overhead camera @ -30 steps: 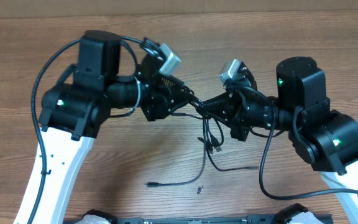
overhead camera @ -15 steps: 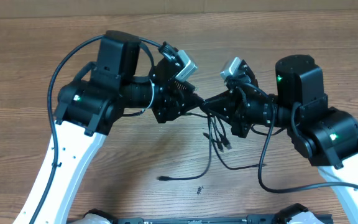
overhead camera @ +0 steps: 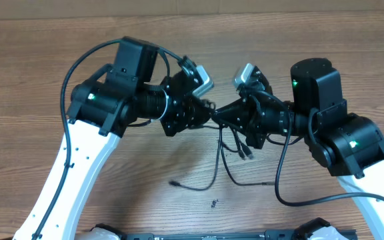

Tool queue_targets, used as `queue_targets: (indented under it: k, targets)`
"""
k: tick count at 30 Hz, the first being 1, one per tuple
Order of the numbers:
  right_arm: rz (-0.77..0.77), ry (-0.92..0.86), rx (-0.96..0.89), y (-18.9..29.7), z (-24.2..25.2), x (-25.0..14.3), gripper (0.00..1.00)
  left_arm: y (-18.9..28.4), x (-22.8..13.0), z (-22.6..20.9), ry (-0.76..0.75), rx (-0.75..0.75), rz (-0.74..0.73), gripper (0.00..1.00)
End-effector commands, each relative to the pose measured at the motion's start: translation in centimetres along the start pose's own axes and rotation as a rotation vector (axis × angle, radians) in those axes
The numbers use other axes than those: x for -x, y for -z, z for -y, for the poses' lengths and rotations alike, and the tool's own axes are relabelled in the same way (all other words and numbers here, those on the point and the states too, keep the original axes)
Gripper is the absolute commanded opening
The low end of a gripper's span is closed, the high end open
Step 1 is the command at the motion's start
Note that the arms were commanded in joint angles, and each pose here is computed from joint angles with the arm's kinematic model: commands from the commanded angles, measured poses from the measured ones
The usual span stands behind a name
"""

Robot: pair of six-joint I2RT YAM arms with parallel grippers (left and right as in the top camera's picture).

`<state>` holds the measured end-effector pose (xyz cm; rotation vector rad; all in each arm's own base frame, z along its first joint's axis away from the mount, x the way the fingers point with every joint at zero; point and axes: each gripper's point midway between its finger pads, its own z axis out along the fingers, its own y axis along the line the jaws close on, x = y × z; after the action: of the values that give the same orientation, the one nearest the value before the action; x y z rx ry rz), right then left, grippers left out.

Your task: Untangle cables

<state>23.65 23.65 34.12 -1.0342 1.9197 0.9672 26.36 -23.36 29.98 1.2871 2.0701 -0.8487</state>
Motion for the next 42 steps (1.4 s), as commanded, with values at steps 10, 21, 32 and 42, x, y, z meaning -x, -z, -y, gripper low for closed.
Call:
queue_targets:
  k: [10, 21, 32, 42]
  targets:
    - [0.052, 0.06, 0.08, 1.1, -2.5, 1.3, 0.04, -0.4, -1.2, -2.2, -0.244, 0.104, -0.086, 0.04]
    - [0.037, 0.054, 0.021, 1.0, -1.5, 1.0, 0.24, 0.2, -0.3, -2.5, -0.183, 0.087, -0.021, 0.04]
    - [0.026, 0.055, -0.065, 1.1, 0.0, 0.9, 0.22, 2.9, 0.5, -2.6, -0.074, -0.03, 0.139, 0.04]
    - [0.06, 0.059, -0.196, 1.4, 2.2, 2.0, 0.16, 2.8, -0.1, -2.5, -0.081, -0.03, 0.117, 0.04]
